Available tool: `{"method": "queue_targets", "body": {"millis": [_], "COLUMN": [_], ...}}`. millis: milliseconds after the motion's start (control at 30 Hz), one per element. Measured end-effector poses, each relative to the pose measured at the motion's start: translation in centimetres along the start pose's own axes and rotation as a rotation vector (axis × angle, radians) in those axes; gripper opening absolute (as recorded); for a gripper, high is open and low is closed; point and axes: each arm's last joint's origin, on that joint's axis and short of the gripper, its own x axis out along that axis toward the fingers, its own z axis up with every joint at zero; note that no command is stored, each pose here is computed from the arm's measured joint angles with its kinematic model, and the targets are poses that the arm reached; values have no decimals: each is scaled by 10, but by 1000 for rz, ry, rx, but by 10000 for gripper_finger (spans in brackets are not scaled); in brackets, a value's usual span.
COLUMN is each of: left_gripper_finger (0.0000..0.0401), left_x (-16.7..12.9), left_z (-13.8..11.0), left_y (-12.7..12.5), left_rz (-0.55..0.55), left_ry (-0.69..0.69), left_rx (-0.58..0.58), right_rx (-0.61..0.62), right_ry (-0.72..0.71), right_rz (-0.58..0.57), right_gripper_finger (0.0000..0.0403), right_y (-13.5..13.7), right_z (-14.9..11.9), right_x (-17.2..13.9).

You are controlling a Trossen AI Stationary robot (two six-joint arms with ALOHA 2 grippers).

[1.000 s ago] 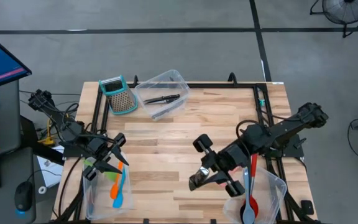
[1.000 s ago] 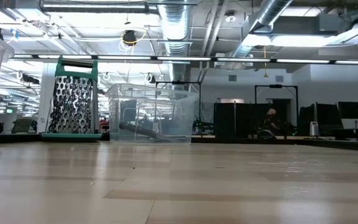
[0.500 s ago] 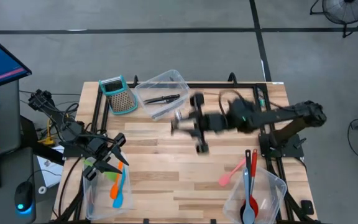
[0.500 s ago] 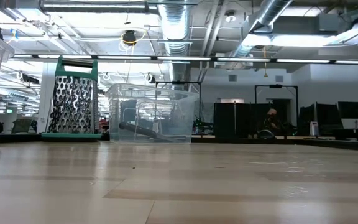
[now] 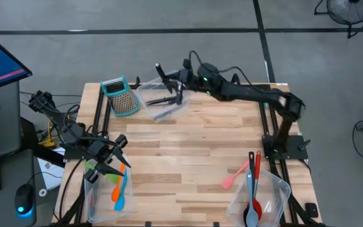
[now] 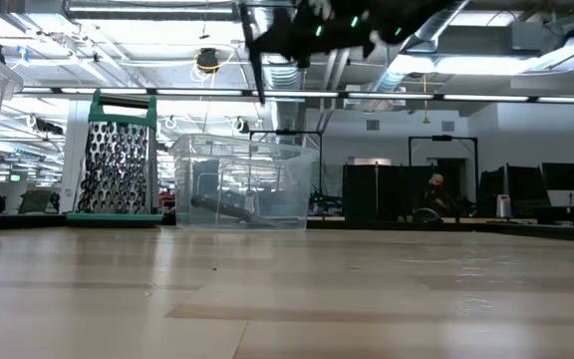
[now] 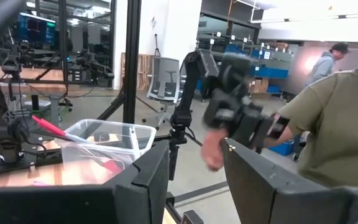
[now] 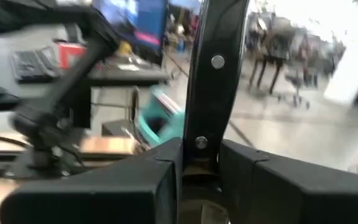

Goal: Pick & Place Kitchen Items
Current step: Put the black knife into the top transparent bin

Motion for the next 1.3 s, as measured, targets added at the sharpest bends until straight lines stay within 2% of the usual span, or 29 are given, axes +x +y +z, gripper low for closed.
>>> {"method": "queue_targets", "body": {"millis": [200,333,567,867,1300], "left_gripper_finger": [131,131,131,131,131], "left_x": [0,0,0,0,0], "left_z": [0,0,0,0,0], "left_y": [0,0,1,1,1], "left_rz": [0,0,7,8,8], "left_ry": [0,0,-1,-1,-1], "left_rx": [-6,-1,2,2,2], "right_rx": [75,94,68,109,141], "right_ry": [170,356,559,612,683], "right_rz": [20,48,112,112,102], "right_gripper_finger": [60,60,60,60,65], "right_y": [-37,-43,-42,-42,-47], "right_z": [-35,-56,-83,-104,-111], "right_x": [29,43,61,75,69]}}
